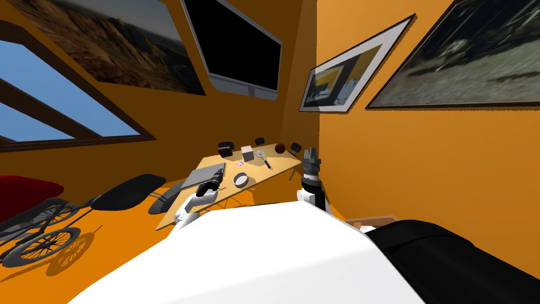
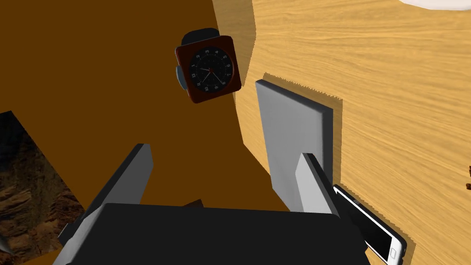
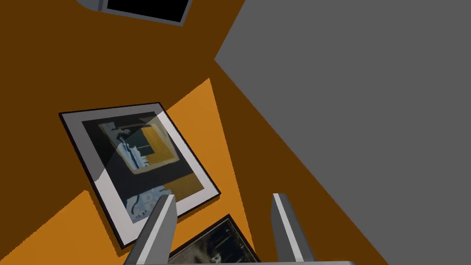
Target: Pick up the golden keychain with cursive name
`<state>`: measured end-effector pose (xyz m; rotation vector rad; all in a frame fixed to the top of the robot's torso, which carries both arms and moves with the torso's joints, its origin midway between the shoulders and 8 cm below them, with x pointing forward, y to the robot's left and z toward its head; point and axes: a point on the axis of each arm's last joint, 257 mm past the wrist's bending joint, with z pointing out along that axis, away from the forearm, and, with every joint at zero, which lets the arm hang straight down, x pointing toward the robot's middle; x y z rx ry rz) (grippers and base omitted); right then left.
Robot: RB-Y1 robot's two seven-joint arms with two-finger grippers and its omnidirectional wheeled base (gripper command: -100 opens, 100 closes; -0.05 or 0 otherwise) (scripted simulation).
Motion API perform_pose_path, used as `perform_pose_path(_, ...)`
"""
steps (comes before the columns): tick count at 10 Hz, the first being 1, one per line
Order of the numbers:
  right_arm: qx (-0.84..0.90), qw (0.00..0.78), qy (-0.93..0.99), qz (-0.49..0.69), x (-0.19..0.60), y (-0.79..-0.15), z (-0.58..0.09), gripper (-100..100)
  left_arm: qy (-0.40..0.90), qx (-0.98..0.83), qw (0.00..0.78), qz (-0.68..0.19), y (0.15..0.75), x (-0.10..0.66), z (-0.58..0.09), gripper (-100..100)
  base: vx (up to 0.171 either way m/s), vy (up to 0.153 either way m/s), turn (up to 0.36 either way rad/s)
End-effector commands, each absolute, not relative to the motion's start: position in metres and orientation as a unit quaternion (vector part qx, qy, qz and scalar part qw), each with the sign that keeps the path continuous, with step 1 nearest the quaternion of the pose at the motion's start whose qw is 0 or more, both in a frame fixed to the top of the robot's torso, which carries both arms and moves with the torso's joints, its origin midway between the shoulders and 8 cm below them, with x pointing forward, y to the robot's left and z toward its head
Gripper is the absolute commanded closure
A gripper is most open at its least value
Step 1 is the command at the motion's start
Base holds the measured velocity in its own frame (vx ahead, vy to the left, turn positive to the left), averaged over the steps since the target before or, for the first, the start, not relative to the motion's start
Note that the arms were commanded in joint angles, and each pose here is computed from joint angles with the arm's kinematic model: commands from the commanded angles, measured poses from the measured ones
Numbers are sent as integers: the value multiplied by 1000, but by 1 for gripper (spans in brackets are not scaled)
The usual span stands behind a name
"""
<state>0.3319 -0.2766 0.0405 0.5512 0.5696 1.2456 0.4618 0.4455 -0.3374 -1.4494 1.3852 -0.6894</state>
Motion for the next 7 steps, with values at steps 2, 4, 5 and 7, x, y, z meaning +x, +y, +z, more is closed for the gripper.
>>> perform_pose_path(2,251,740,260,568,332,-277,41,0,574,-627,462,-253,463,453,-369,-100,-1,-21,-90)
perform_pose_path(4,251,740,260,568,332,-277,41,0,575,-652,439,-227,479,444,-391,-100,0,-19,-80)
perform_pose_path(5,251,740,260,568,332,-277,41,0,572,-669,426,-211,491,441,-401,-100,0,-21,-138)
perform_pose_path(7,251,740,260,568,332,-277,40,0,569,-692,404,-186,505,431,-418,-100,-3,-17,-103)
